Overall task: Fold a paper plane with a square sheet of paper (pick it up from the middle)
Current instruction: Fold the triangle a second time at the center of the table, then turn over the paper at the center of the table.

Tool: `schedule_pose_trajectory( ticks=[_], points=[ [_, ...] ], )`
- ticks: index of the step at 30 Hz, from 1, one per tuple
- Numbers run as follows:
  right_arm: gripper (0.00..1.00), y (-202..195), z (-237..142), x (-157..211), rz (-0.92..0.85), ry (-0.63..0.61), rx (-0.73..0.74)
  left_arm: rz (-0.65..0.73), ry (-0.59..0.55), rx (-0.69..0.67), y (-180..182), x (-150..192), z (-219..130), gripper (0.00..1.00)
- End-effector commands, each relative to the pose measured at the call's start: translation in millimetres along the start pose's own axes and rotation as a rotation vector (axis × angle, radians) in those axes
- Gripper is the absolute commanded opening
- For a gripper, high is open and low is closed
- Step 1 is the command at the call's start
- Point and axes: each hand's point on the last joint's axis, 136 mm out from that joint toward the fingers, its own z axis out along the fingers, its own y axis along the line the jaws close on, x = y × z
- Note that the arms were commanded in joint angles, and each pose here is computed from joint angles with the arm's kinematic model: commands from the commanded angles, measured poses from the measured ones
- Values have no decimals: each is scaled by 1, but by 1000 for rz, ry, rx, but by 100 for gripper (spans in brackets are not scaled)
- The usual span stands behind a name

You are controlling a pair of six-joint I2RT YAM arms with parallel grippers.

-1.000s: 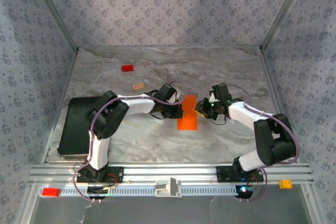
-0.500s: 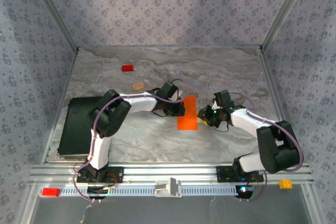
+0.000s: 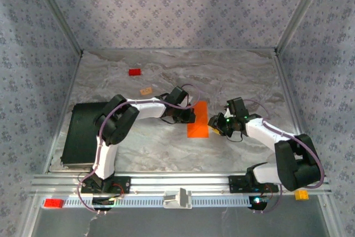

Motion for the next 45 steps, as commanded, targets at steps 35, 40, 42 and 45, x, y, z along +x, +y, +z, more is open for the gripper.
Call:
schedule_pose_trajectory(
  ticks=[35,40,42,45],
  points=[
    [35,5,11,13,45,-14,9,6,7,-5,-1,-1,-12,6],
    [36,12,13,16,37,16,-4,9,15,-15,2,3,-11,6],
    [36,13,15,20,36,32,2,9,24,-21,6,5,-8,6],
    [36,7,17,24,40,41,29,3,40,-32,12,12,-3,6]
  ],
)
